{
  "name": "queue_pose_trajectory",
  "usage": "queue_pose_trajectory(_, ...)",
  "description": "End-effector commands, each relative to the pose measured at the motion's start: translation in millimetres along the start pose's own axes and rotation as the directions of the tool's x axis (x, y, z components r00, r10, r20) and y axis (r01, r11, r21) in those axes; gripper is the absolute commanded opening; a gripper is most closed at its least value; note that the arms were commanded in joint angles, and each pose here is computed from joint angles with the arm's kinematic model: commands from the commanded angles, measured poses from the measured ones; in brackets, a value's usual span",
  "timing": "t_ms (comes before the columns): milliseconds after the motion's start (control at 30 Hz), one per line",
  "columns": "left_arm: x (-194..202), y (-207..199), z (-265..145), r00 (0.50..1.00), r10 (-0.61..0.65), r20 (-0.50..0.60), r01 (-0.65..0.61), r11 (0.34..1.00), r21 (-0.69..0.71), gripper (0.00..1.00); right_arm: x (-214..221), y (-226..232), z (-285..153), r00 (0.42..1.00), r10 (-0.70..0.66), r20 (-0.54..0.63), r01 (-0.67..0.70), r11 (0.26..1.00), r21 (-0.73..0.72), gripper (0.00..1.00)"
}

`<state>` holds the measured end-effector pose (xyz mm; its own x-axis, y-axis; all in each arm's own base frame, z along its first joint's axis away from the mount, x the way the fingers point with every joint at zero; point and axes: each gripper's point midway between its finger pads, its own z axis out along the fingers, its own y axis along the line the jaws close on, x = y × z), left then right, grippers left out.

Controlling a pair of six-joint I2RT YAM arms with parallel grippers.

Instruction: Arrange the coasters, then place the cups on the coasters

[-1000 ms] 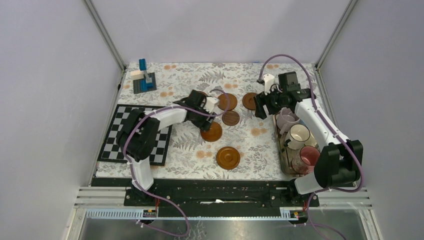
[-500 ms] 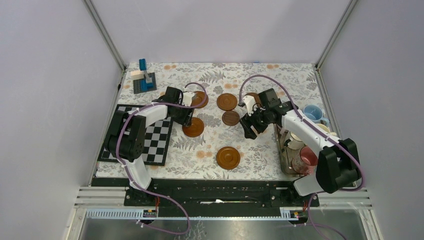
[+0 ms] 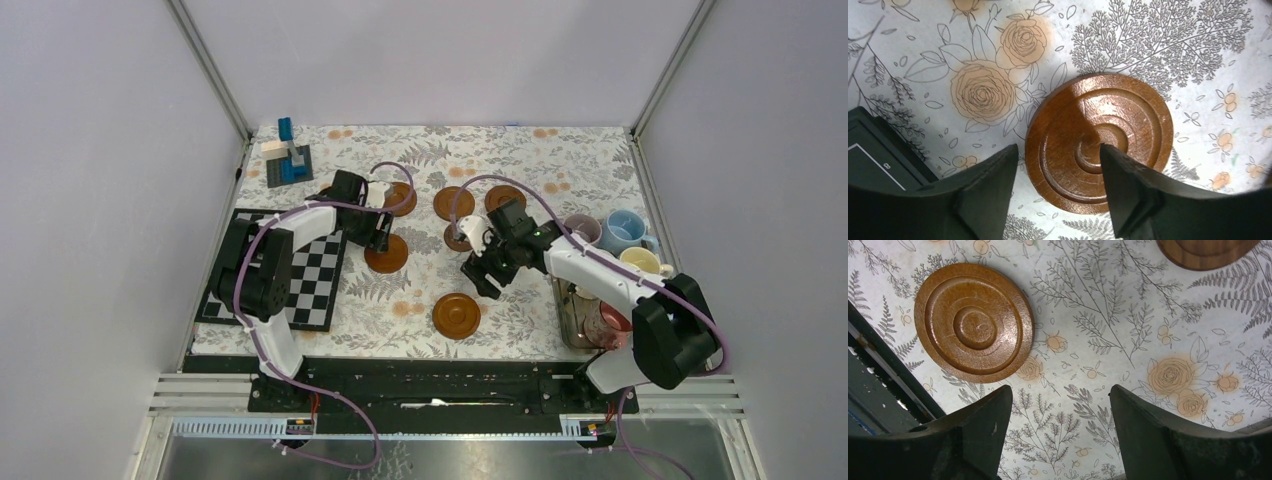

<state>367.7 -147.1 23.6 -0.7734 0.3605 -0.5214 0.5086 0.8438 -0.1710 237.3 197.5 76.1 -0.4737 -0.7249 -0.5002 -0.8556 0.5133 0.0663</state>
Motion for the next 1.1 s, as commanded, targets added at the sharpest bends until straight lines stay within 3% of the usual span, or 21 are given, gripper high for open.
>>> queue_pose_trajectory(0,-25,-9,-24,0.997,-0.054,0.046,0.051,0.997,0.062,0.72,-9,6,11,0.996,-0.087,-0.001,0.087,0.996,0.032,0.79)
queue_pose_trajectory(233,-82,-11,-90,0.969,-0.121,0.216,0.097,0.988,0.117,0.87,-15,37,31,0.981,-0.194,-0.032,0.194,0.981,0.012,0.79)
queue_pose_trajectory(367,-90,7,-112,0.936,-0.254,0.243,0.207,0.957,0.205,0.93,-13,46,47,0.97,-0.238,-0.052,0.24,0.97,0.029,0.8)
queue_pose_trajectory(467,-91,11,-122,0.928,-0.242,0.285,0.195,0.964,0.182,0.95,-15,46,56,0.965,-0.254,-0.065,0.257,0.965,0.048,0.81)
queue_pose_trajectory(867,-89,9,-122,0.929,-0.208,0.305,0.157,0.97,0.183,0.94,17,28,70,0.93,-0.288,-0.229,0.317,0.943,0.098,0.75)
queue_pose_trajectory(1067,-97,3,-110,0.937,-0.16,0.31,0.103,0.976,0.19,0.88,27,-3,58,0.958,-0.17,-0.229,0.202,0.971,0.126,0.66)
